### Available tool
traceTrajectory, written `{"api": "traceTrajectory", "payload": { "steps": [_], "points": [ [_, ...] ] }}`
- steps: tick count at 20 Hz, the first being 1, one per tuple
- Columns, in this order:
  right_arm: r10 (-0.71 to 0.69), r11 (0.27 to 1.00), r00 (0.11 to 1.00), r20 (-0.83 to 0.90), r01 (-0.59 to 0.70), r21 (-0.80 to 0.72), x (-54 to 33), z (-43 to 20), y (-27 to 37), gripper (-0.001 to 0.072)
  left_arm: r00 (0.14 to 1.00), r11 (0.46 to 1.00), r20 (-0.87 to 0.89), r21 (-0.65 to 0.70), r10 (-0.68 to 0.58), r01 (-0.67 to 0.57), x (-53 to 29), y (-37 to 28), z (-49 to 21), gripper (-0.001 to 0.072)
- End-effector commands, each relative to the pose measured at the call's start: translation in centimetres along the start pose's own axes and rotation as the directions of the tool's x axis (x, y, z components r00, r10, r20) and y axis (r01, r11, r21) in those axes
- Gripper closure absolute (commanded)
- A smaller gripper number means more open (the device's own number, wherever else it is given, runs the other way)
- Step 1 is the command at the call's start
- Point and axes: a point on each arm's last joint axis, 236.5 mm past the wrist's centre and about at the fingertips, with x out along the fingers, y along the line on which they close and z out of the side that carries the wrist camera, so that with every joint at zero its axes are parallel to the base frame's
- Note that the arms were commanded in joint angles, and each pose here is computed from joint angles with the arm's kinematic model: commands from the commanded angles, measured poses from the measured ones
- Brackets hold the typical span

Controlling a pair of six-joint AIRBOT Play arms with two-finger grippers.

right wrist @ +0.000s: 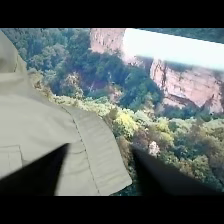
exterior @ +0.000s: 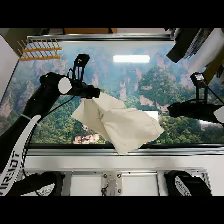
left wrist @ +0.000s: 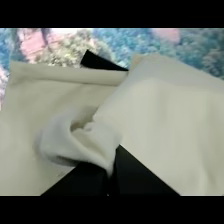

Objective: Fold the clothes and pants, and hang the long-sleeved shirts on hangers.

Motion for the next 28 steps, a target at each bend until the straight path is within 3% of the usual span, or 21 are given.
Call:
{"api": "traceTrajectory", "payload": {
  "steps": [1,4,7,18,21,22,23,24,27,28],
  "points": [
    [0.048,0.998,0.998,-0.042,-0.046,0.049,1.7,-0.5,0.5,0.004,0.998,0.992,-0.058,-0.124,0.013,-0.02,2.4,4.1,-0.6,0.069],
    [0.094,0.991,0.995,-0.034,-0.09,0.097,2.8,-0.1,1.2,0.004,0.995,0.969,0.077,-0.232,-0.064,0.08,0.6,4.2,3.5,0.0689],
    [0.102,0.989,0.992,-0.069,-0.094,0.113,3.9,-0.7,0.9,0.0041,0.989,0.97,0.138,-0.228,-0.057,0.088,-1.2,4.7,5.8,0.069],
    [0.206,0.954,0.931,-0.302,-0.123,0.273,9.1,-10.4,1.9,0.0041,0.994,0.968,0.1,-0.243,-0.039,0.062,0.8,5.9,3.8,0.069],
    [0.217,0.95,0.943,-0.254,-0.144,0.277,8.3,-9.2,2.5,0.0043,0.952,0.978,0.298,-0.162,-0.074,0.127,-2.9,4.0,10.4,0.069],
    [0.208,0.953,0.953,-0.219,-0.147,0.264,7.7,-8.2,2.6,0.0079,0.921,0.978,0.372,-0.119,-0.117,0.172,-4.9,2.3,13.1,0.0691],
    [0.194,0.958,0.965,-0.177,-0.147,0.248,6.9,-7.1,2.5,0.0175,0.885,0.974,0.432,-0.059,-0.173,0.22,-7.0,0.0,15.6,0.0691],
    [0.172,0.963,0.978,-0.116,-0.143,0.227,6.0,-5.6,2.4,0.0222,0.853,0.966,0.467,0.017,-0.234,0.256,-8.6,-2.7,17.3,0.0691],
    [0.089,0.962,0.991,0.105,-0.112,0.25,2.9,-0.7,1.5,0.0221,0.818,0.952,0.487,0.175,-0.306,0.252,-9.3,-8.5,19.5,0.0687],
    [0.068,0.962,0.984,0.164,-0.108,0.249,1.9,0.5,1.4,0.0221,0.836,0.954,0.463,0.197,-0.294,0.226,-8.3,-8.9,19.3,0.0421]
  ]
}}
